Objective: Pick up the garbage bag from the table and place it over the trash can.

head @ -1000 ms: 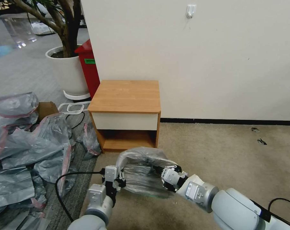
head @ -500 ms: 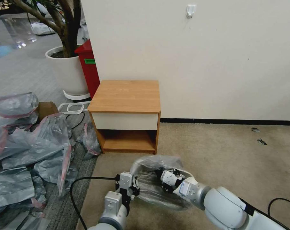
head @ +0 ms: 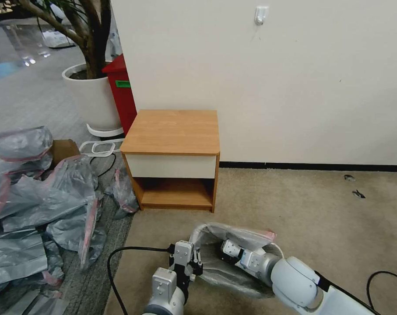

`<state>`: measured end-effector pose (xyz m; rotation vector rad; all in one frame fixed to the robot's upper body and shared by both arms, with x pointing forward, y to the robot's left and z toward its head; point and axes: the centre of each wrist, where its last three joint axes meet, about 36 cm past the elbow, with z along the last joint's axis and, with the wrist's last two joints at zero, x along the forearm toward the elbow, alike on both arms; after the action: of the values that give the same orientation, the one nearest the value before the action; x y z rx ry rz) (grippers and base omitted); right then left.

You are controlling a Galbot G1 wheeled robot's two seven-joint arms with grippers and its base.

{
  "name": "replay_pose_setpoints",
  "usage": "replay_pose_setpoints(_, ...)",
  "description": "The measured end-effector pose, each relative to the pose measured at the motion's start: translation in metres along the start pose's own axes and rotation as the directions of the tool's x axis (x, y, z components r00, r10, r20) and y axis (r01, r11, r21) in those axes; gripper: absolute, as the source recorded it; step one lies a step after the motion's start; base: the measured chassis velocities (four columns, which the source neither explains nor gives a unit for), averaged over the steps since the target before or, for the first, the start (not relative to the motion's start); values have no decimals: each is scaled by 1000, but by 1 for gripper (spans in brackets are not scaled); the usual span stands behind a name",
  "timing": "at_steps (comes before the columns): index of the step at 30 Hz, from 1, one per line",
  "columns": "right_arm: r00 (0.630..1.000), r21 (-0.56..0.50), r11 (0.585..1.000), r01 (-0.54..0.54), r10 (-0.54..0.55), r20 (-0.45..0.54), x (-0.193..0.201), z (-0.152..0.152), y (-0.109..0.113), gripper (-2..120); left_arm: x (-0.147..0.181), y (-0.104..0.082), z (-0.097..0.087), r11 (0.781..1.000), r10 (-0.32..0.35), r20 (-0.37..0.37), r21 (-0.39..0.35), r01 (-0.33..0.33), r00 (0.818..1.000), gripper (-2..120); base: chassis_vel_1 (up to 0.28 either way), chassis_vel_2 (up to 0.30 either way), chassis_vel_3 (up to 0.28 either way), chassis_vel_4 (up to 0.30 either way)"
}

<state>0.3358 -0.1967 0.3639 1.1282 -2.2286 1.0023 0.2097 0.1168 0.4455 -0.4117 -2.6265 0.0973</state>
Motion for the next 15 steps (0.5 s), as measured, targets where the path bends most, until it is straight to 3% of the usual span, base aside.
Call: replay_pose_setpoints(15, 999, 5, 1000, 2, -2, 40, 14, -6, 1, 0, -7, 11, 3, 999, -24, -13, 22, 25, 1000, 3, 0, 0, 0, 0)
